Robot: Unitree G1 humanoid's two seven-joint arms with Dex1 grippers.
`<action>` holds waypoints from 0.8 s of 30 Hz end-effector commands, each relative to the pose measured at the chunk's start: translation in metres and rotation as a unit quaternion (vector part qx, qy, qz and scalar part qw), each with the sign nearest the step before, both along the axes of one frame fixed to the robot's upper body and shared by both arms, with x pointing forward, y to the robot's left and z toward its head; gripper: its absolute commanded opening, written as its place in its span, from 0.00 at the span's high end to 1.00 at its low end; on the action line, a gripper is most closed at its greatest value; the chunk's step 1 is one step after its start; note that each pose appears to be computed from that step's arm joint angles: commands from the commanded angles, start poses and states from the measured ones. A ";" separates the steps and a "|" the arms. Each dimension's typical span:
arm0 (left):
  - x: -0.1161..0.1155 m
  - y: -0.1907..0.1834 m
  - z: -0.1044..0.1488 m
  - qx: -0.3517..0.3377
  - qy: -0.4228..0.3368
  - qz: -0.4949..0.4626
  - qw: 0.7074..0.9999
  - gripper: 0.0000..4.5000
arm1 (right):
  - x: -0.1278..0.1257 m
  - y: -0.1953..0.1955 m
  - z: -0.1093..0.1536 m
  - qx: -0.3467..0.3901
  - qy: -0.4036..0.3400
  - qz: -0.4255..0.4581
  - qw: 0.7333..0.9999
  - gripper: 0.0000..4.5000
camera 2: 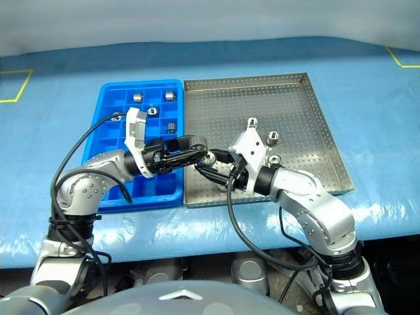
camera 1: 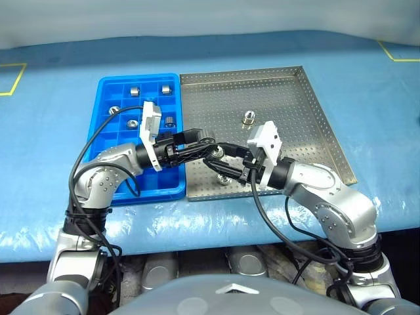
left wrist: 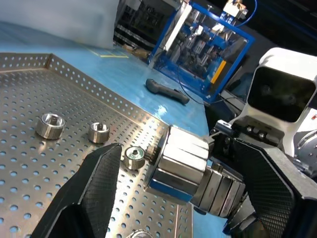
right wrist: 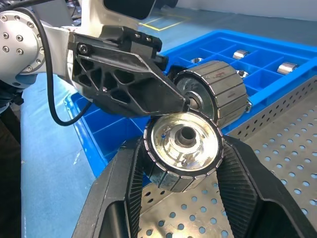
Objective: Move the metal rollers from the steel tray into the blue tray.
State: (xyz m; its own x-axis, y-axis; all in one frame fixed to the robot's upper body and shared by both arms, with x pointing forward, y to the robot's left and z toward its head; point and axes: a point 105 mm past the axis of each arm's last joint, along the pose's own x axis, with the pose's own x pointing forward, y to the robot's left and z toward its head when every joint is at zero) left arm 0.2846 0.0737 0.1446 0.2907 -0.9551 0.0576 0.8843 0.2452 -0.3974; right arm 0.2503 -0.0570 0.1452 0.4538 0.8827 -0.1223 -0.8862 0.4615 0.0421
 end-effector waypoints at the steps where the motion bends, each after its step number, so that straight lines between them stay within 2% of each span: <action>1: 0.005 0.001 0.002 0.004 -0.011 0.017 1.000 0.46 | -0.003 0.005 0.019 0.019 -0.041 0.009 0.999 0.60; 3: 0.005 0.001 0.004 0.000 -0.015 0.019 1.000 0.60 | -0.003 0.005 0.019 0.019 -0.041 0.008 0.999 0.60; 10: 0.008 0.000 -0.001 0.014 -0.010 0.031 0.999 0.60 | -0.001 0.004 0.018 0.018 -0.038 0.002 0.999 0.60; 13: 0.016 0.004 -0.004 0.025 -0.007 0.062 0.998 0.70 | 0.000 0.004 0.017 0.014 -0.039 -0.003 0.999 0.60; 15: 0.027 0.011 -0.006 0.029 0.007 0.105 0.994 0.70 | 0.003 0.001 0.015 -0.002 -0.045 -0.015 0.999 0.60; 18: 0.043 0.020 -0.019 0.043 0.064 0.173 0.982 0.70 | 0.016 -0.012 -0.002 -0.126 -0.094 -0.061 0.986 0.60; 24: 0.032 0.001 -0.039 0.050 0.160 0.158 0.973 0.70 | 0.017 -0.021 -0.017 -0.297 -0.172 -0.033 0.939 0.60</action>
